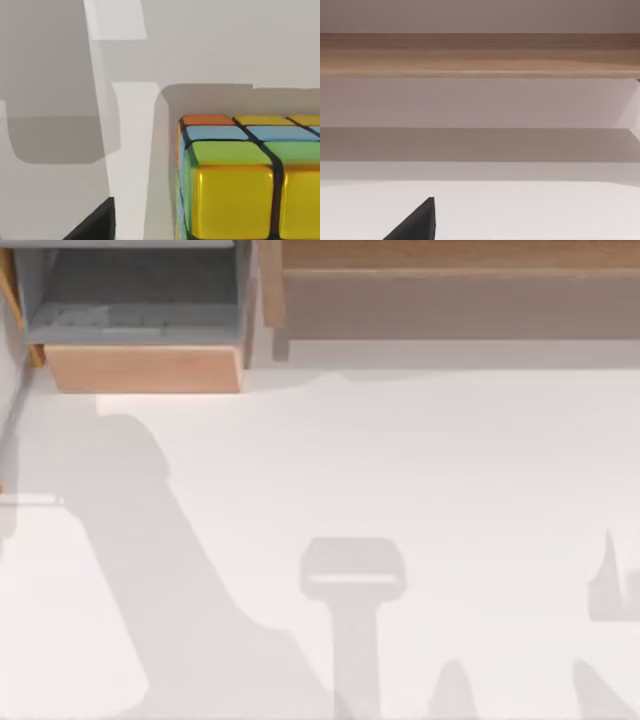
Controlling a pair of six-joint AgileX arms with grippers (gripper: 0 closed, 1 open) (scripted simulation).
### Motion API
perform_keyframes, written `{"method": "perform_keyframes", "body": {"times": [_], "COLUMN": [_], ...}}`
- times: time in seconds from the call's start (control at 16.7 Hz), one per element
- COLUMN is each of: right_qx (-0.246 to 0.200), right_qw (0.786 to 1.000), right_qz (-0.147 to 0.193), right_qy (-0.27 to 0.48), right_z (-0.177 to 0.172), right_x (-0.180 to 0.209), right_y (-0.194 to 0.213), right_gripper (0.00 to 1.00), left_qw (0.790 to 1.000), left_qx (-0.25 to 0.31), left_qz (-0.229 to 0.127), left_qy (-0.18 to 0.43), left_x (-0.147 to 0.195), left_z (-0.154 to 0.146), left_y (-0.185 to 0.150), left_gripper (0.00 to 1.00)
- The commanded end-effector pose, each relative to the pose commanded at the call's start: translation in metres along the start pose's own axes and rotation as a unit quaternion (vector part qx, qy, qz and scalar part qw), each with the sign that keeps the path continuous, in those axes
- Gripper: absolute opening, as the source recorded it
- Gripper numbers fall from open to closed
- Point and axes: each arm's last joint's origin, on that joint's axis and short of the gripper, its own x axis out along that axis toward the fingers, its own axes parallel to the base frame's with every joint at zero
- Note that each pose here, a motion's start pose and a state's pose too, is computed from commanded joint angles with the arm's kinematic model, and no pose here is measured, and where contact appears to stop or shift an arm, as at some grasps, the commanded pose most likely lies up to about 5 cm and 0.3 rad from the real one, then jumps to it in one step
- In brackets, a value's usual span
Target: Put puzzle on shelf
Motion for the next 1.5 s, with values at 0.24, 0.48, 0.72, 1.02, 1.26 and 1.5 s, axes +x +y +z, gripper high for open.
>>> {"method": "perform_keyframes", "body": {"times": [0.24, 0.48, 0.72, 1.02, 1.26, 1.5], "right_qx": [0.000, 0.000, 0.000, 0.000, 0.000, 0.000], "right_qw": [1.000, 1.000, 1.000, 1.000, 1.000, 1.000], "right_qz": [0.000, 0.000, 0.000, 0.000, 0.000, 0.000], "right_qy": [0.000, 0.000, 0.000, 0.000, 0.000, 0.000], "right_z": [0.0000, 0.0000, 0.0000, 0.0000, 0.0000, 0.0000], "right_x": [0.0000, 0.0000, 0.0000, 0.0000, 0.0000, 0.0000], "right_y": [0.0000, 0.0000, 0.0000, 0.0000, 0.0000, 0.0000], "right_gripper": [1.00, 1.00, 1.00, 1.00, 1.00, 1.00], "left_qw": [1.000, 1.000, 1.000, 1.000, 1.000, 1.000], "left_qx": [0.000, 0.000, 0.000, 0.000, 0.000, -0.002], "left_qz": [0.000, 0.000, 0.000, 0.000, 0.000, 0.001], "left_qy": [0.000, 0.000, 0.000, 0.000, 0.000, 0.001], "left_x": [0.0000, 0.0000, 0.0000, 0.0000, 0.0000, -0.0009], "left_z": [0.0000, 0.0000, 0.0000, 0.0000, 0.0000, -0.0009], "left_y": [0.0000, 0.0000, 0.0000, 0.0000, 0.0000, 0.0014], "left_gripper": [0.85, 0.55, 0.25, 0.00, 0.00, 0.00]}}
